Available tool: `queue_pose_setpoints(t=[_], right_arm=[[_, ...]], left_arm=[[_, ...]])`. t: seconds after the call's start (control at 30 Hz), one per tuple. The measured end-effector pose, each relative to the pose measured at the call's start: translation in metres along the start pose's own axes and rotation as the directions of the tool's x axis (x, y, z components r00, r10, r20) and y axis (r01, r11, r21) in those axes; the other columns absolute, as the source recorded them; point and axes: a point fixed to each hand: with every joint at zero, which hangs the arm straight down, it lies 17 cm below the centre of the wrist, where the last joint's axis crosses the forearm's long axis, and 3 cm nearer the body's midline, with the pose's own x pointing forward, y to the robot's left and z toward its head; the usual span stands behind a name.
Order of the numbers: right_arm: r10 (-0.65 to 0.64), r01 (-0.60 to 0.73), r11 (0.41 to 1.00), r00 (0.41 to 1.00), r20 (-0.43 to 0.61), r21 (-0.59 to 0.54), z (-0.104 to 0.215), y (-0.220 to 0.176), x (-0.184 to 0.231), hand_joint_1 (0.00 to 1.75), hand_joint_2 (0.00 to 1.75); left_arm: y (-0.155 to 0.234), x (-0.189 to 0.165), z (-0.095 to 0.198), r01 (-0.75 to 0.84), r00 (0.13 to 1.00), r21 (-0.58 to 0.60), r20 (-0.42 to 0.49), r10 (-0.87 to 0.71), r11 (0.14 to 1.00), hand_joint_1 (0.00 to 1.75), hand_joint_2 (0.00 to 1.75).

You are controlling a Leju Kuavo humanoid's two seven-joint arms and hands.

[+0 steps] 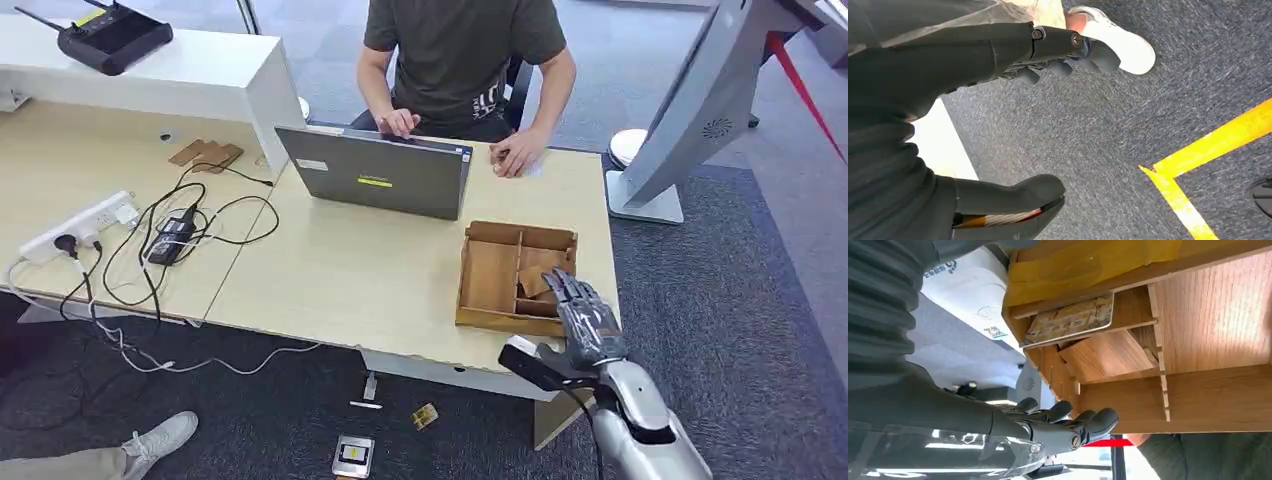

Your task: Pass the card to the sensor for recognition and then transmit it.

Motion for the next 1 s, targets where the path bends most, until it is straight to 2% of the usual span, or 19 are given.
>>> queue_pose_setpoints(t=[1.0], right_arm=[[-0.008, 0.010, 0.998, 0.999, -0.036, 0.059, 0.000, 0.019, -0.006, 0.00, 1.75]], left_arm=[[0.000, -0.001, 0.000, 0.008, 1.000, -0.001, -0.001, -0.008, 1.000, 0.00, 1.75]])
